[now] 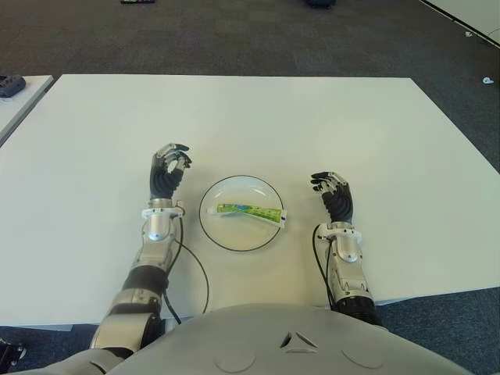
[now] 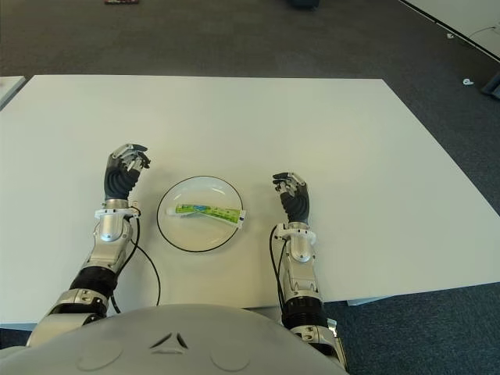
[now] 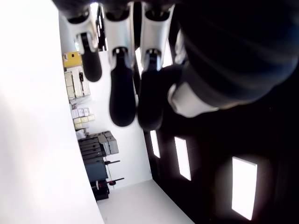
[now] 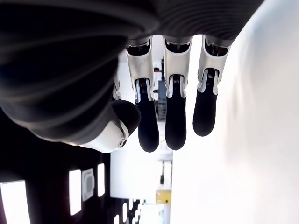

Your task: Put the toothpaste on the table into the plate.

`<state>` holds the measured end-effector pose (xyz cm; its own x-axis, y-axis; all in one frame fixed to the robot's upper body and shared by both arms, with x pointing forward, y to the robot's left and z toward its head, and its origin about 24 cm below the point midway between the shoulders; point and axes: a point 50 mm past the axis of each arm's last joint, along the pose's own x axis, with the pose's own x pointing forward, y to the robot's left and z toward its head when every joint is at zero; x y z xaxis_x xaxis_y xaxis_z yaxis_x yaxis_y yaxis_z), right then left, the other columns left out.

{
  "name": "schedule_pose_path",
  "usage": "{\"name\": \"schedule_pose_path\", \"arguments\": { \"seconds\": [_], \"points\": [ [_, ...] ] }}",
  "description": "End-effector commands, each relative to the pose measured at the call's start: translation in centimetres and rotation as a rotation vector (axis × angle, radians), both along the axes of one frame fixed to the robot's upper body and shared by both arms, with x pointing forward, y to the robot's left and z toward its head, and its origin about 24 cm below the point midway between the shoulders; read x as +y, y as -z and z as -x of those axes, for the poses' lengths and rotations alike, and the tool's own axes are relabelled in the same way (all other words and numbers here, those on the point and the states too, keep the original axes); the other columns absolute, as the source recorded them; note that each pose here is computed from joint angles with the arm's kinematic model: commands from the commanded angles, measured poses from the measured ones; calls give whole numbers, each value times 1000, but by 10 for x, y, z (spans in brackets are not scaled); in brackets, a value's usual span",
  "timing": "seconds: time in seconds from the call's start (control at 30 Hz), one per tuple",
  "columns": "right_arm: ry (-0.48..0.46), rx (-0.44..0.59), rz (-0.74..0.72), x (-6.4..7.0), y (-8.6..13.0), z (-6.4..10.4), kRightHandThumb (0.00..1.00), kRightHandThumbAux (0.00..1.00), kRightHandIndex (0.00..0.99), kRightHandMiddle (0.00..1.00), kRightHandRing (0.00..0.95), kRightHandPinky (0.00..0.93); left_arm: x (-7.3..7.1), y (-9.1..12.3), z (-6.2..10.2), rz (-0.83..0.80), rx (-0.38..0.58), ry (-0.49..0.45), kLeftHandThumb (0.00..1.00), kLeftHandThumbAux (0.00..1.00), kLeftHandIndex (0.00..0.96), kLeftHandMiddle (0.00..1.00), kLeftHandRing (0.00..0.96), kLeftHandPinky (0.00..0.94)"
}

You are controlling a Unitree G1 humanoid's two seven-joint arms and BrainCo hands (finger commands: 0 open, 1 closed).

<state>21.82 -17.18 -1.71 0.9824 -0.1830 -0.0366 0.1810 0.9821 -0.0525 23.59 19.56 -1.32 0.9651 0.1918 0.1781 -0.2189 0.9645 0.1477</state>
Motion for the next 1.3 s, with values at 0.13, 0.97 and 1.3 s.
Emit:
{"name": "schedule_pose_path", "arguments": {
  "seconds": [0.13, 0.97, 1.3],
  "points": [
    [23, 21, 12, -4, -1, -2, 708, 731, 425, 431, 414, 421, 5, 15, 14, 10, 49, -30, 704, 716, 433, 634, 631, 599],
    [35, 13, 8, -5, -3, 0, 708, 731, 426, 434, 413, 411, 1, 28, 30, 33, 116, 4, 701, 716, 433, 632, 629, 604],
    [33, 11, -1, -4, -3, 1, 708, 731, 426, 426, 406, 404, 1, 29, 32, 23, 136, 15, 700, 716, 431, 606, 609, 574]
  ]
}}
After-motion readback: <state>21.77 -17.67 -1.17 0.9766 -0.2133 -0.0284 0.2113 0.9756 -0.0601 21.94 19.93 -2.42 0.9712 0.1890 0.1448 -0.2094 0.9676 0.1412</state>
